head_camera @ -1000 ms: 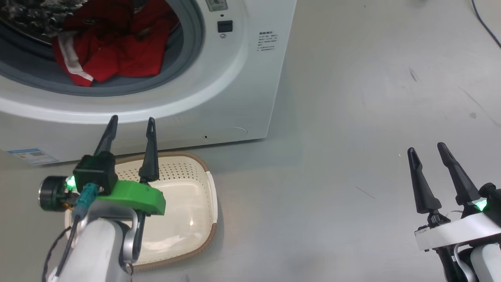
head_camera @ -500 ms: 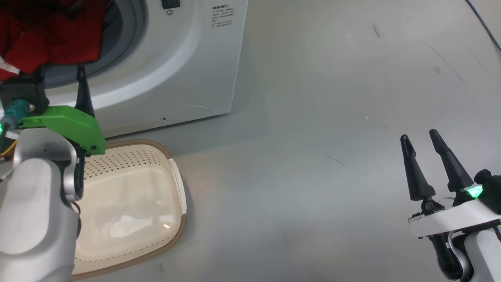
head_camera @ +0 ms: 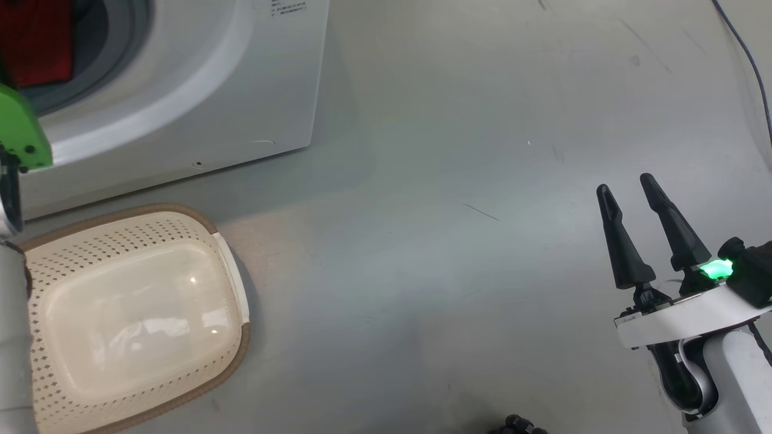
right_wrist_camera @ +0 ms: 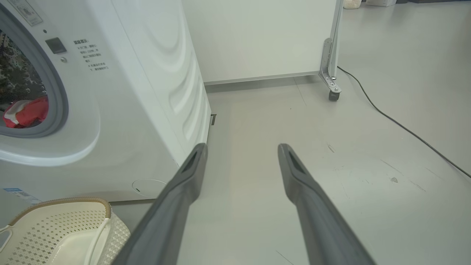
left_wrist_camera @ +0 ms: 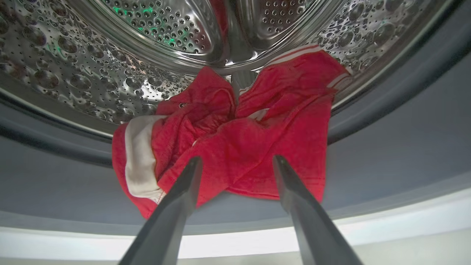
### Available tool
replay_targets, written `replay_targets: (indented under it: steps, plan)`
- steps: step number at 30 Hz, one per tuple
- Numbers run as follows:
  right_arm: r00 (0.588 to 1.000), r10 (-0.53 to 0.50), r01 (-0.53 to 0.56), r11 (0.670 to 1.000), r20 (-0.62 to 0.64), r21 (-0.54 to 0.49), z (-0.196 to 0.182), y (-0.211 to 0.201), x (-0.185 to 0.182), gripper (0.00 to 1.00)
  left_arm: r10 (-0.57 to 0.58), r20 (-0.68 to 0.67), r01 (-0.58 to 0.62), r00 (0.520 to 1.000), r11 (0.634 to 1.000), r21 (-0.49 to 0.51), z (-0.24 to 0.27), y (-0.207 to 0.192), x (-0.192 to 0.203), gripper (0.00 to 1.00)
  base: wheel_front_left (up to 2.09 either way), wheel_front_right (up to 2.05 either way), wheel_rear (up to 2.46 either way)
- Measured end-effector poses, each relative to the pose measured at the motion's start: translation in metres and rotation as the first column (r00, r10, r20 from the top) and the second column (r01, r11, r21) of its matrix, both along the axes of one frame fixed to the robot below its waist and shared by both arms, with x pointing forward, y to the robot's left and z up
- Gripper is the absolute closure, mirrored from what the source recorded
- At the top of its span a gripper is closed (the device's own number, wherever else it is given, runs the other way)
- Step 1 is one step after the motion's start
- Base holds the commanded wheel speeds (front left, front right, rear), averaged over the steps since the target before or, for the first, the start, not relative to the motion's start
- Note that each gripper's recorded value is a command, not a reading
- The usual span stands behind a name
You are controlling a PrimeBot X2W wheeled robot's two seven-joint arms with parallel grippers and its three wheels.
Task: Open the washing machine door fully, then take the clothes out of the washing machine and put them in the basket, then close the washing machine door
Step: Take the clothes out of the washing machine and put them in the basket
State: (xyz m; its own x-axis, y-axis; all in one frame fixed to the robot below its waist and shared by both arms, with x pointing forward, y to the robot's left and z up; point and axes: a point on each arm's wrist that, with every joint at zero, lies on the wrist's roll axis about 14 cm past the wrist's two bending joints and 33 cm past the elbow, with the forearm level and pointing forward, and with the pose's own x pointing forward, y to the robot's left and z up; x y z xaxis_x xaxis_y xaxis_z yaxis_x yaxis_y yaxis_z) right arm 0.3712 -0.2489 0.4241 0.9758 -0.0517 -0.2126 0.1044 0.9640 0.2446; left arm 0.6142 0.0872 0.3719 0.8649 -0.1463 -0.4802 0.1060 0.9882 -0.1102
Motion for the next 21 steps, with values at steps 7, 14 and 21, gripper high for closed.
replay_targets:
  steps: [7, 14, 21]
  plan:
    - [0.999, -0.038, 0.037, 0.999, -0.022, -0.004, -0.005, -0.012, 0.000, 0.00, 0.003, -0.044, -0.001, 0.999, 0.999, 0.040, -0.013, -0.002, 0.024, 0.00, 0.00, 0.00, 0.00]
    - [0.998, -0.058, 0.057, 0.998, -0.039, -0.017, -0.010, -0.019, 0.002, 0.00, 0.006, -0.101, 0.001, 0.995, 0.998, 0.065, -0.037, -0.007, 0.035, 0.00, 0.00, 0.00, 0.00]
    - [0.996, -0.069, 0.068, 0.997, -0.056, -0.029, -0.014, -0.024, 0.002, 0.00, 0.055, -0.157, -0.044, 0.986, 0.996, 0.075, -0.059, 0.003, 0.035, 0.00, 0.00, 0.00, 0.00]
